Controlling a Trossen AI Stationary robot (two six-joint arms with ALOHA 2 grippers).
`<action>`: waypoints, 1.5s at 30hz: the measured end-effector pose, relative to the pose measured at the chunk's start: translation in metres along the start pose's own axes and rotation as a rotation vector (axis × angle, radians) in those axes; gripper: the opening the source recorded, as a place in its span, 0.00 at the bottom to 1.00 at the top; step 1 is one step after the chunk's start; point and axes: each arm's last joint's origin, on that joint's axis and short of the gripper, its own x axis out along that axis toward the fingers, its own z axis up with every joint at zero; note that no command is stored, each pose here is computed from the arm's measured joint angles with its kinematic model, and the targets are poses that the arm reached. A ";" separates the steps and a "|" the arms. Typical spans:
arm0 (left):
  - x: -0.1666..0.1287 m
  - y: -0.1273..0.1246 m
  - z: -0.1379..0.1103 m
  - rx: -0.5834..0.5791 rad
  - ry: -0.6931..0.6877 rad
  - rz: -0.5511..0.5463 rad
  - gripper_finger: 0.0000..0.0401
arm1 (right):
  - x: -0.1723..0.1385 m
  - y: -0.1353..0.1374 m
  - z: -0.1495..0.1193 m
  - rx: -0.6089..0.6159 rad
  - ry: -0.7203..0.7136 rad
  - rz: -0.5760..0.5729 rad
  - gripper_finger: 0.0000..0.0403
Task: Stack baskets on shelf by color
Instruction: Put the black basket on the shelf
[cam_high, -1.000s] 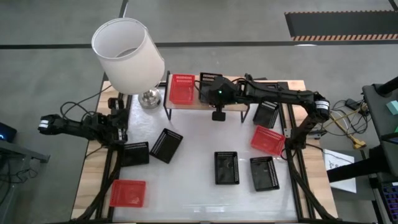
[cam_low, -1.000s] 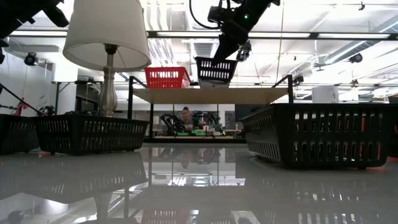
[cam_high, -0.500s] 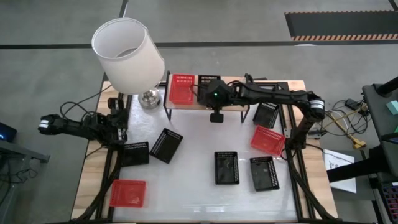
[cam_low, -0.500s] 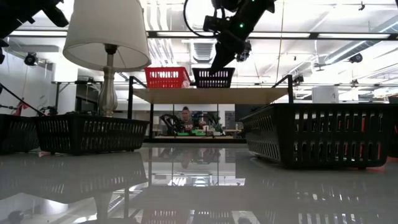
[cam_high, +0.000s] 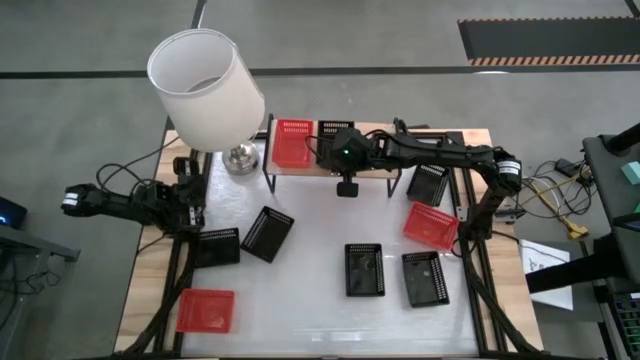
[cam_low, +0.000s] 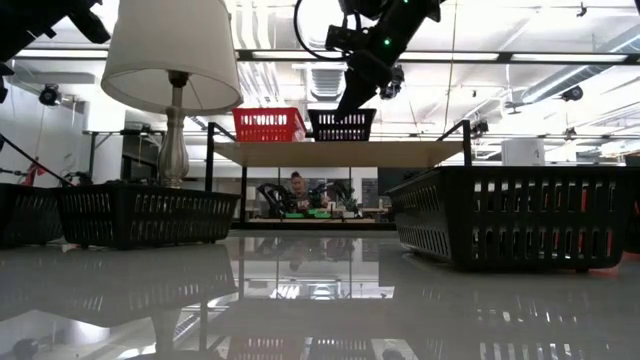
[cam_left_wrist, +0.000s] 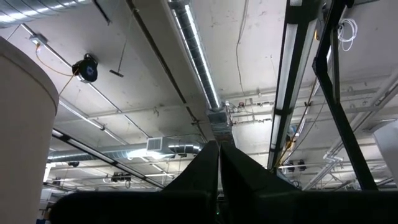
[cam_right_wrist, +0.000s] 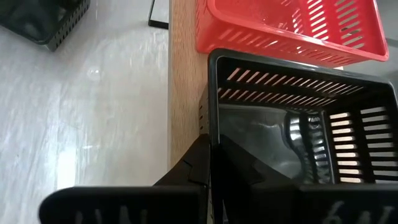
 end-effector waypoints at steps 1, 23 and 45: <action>0.000 0.000 0.000 0.000 0.000 0.000 0.00 | 0.000 0.000 0.000 -0.001 0.000 0.000 0.03; 0.000 0.000 0.000 -0.002 0.000 0.000 0.00 | 0.000 -0.001 -0.001 -0.060 0.021 -0.044 0.03; 0.000 0.000 0.000 -0.003 -0.001 0.000 0.00 | 0.000 0.000 -0.001 -0.039 0.015 -0.020 0.03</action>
